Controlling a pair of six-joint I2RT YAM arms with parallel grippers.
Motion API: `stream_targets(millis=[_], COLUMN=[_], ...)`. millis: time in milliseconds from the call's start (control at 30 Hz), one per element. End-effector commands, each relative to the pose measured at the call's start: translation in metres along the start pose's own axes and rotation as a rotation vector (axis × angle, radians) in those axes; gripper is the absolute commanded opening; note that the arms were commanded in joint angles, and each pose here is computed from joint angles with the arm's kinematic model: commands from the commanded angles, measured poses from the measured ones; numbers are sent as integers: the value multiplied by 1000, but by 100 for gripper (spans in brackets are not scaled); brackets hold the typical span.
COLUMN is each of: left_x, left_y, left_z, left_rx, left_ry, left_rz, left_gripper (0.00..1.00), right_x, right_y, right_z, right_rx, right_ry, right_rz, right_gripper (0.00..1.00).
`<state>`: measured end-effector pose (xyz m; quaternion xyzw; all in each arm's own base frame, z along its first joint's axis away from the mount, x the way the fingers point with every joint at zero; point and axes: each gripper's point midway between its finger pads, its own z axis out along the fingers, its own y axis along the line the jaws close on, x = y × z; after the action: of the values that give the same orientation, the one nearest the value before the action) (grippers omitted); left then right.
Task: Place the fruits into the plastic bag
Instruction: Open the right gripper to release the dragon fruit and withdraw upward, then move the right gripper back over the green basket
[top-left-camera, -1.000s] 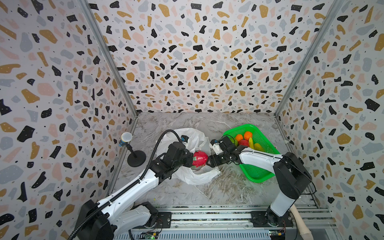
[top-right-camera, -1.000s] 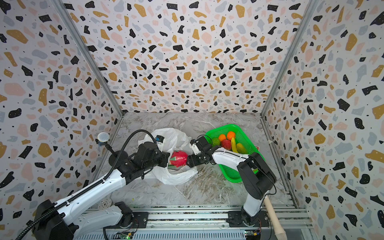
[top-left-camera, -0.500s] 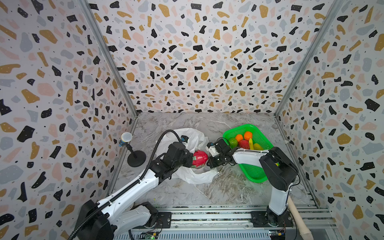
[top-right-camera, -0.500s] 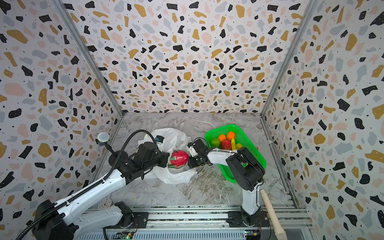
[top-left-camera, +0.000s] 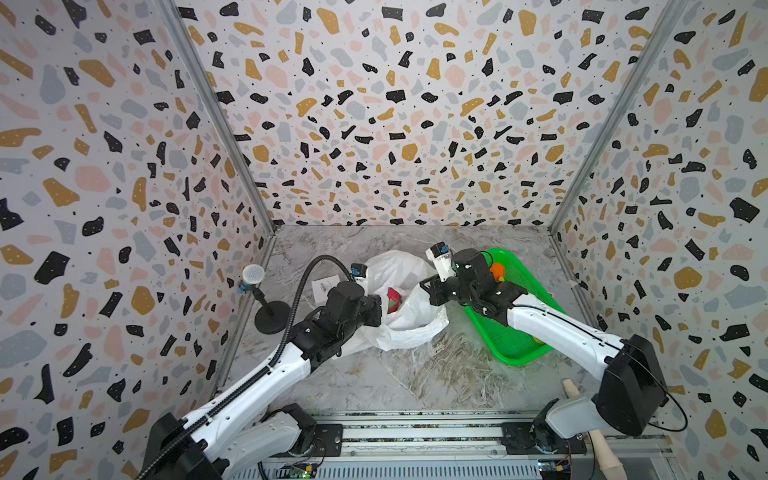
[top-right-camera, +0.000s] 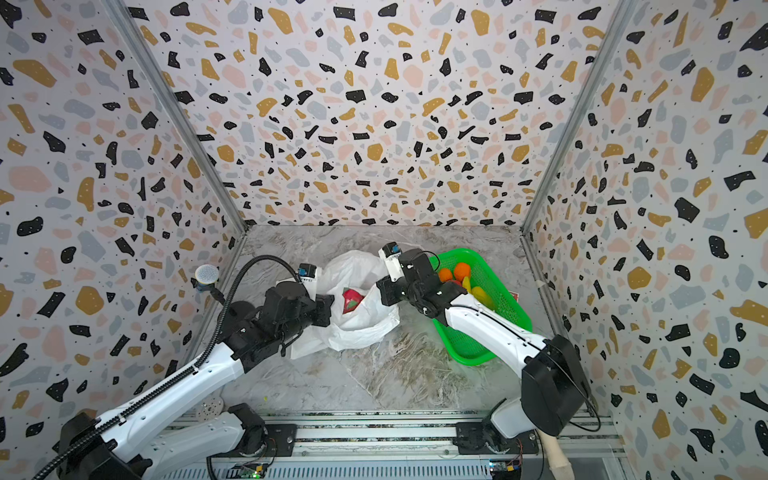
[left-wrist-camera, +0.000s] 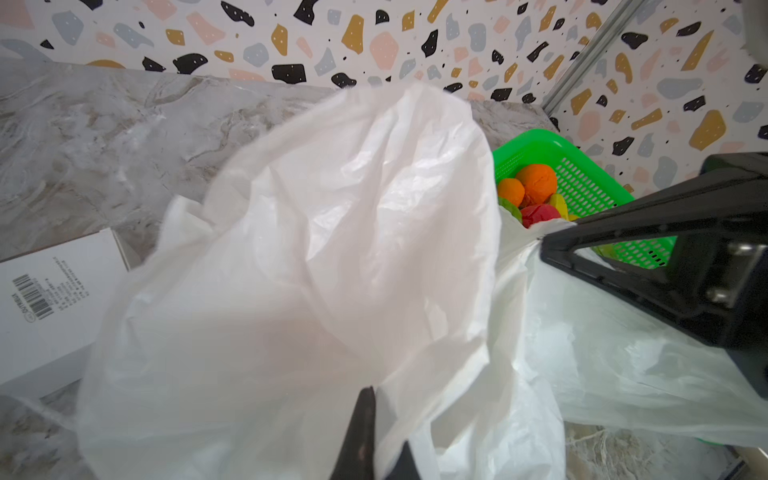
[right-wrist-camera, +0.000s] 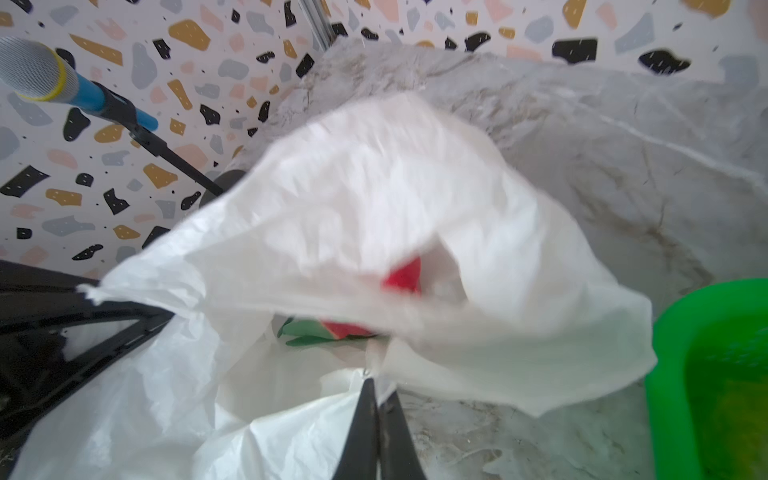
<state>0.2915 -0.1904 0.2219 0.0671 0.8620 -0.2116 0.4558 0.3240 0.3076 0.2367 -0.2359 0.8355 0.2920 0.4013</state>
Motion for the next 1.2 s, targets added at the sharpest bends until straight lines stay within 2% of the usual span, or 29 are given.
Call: stream_targets(millis=[0, 167, 333, 600, 667, 833, 1000, 1067, 1133, 1167], left_x=[-35, -49, -68, -98, -93, -65, -52, -48, -43, -41], left_y=[-7, -8, -1, -12, -13, -12, -6, -6, -8, -10], left_z=[-9, -17, -26, -34, -24, 2, 10, 12, 15, 16], left_rx=[18, 13, -43, 9, 14, 35, 14, 21, 37, 51], left_ry=[-111, -157, -209, -288, -260, -189, -167, -156, -143, -135], left_rz=[-28, -34, -64, -115, -112, -137, -128, -123, -122, -120], left_gripper=[0, 0, 0, 0, 0, 0, 0, 0, 0, 0], right_x=[-19, -36, -19, 40, 64, 117, 146, 150, 148, 143], right_y=[-9, -17, -42, -89, -105, -125, -150, -154, -154, -153], right_z=[-22, -44, -48, -76, -82, -78, -85, -86, -86, -86], right_rx=[92, 169, 285, 501, 557, 568, 608, 601, 585, 574], right_ry=[-46, -108, -61, -43, -16, 68, 110, 108, 89, 74], right_rz=[-42, -82, -51, 198, 272, 423, 554, 594, 602, 599], right_gripper=[0, 0, 0, 0, 0, 0, 1, 12, 40, 48])
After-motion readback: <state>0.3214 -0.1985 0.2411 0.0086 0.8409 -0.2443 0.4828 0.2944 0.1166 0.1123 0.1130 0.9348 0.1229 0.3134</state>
